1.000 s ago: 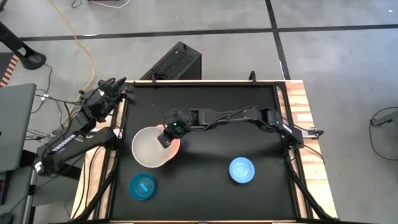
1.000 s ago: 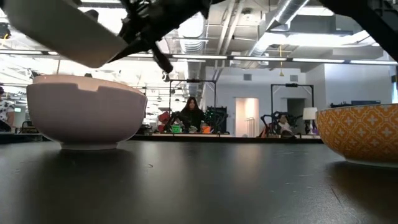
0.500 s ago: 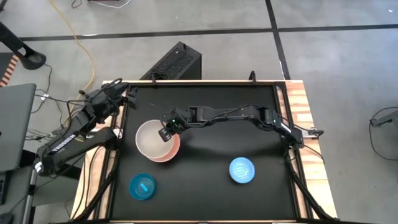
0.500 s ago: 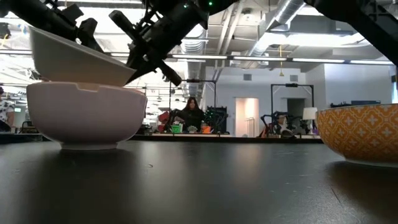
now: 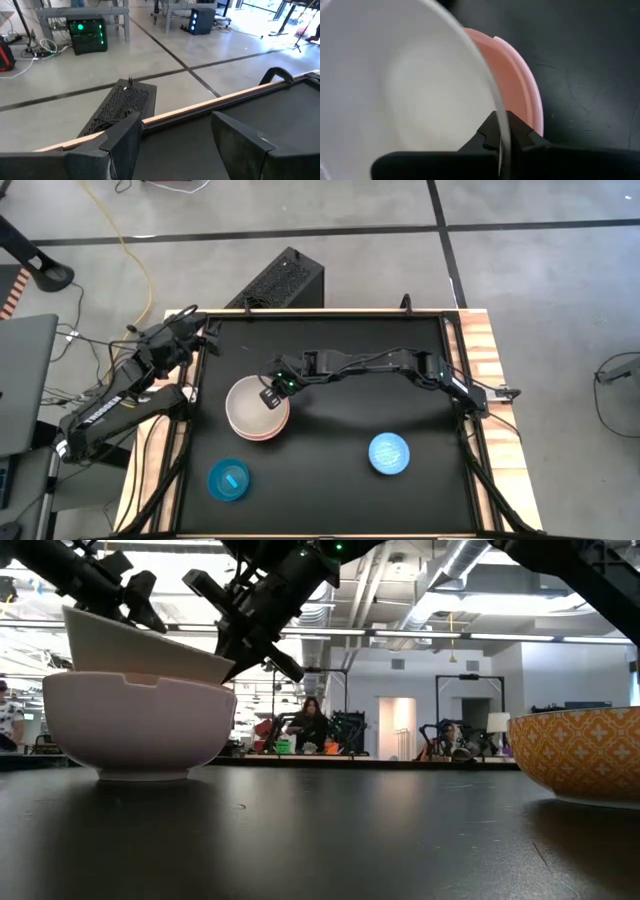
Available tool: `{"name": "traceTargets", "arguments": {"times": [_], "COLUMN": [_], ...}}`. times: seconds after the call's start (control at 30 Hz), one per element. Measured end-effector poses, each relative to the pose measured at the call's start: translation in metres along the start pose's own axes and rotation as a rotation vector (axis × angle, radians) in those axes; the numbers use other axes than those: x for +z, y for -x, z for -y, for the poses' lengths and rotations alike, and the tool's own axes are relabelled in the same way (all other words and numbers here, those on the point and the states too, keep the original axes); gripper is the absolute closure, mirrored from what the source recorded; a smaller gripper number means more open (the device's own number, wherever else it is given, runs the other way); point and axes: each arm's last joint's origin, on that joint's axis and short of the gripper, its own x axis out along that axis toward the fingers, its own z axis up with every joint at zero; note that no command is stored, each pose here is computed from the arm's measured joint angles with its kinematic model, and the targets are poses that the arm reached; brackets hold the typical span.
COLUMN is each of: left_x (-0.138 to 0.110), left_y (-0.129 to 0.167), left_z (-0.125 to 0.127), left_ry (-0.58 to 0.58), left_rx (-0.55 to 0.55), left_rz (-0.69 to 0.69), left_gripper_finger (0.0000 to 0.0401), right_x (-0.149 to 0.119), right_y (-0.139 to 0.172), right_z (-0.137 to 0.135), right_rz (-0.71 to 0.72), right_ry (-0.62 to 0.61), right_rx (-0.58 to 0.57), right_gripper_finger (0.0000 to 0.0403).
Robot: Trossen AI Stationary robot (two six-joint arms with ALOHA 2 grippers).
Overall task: Nest bowls inside each other
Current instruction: Stack the light brown bowl on top of the pink bowl
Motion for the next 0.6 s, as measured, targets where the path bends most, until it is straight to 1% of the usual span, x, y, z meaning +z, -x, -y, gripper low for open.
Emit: {"name": "traceTargets", "arguments": {"times": [0.4, 0.5, 0.6], "left_x": [-0.001, -0.001, -0.001], "left_y": [0.0, 0.0, 0.0], "left_z": [0.0, 0.0, 0.0], "left_ry": [0.006, 0.006, 0.006], "left_rx": [0.002, 0.002, 0.002], "left_rz": [-0.01, -0.01, -0.01], "left_gripper_finger": [0.0173, 0.0173, 0.0173], "right_x": [0.002, 0.009, 0.023], "right_y": [0.0, 0.006, 0.017], "right_z": [0.001, 0.0, -0.001], "right_rz": [0.008, -0.006, -0.006], "right_ry": [0.015, 0.016, 0.012], "right_rx": [0.012, 0.038, 0.093], "right_gripper_finger": [0.0279, 0.0254, 0.0232]}}
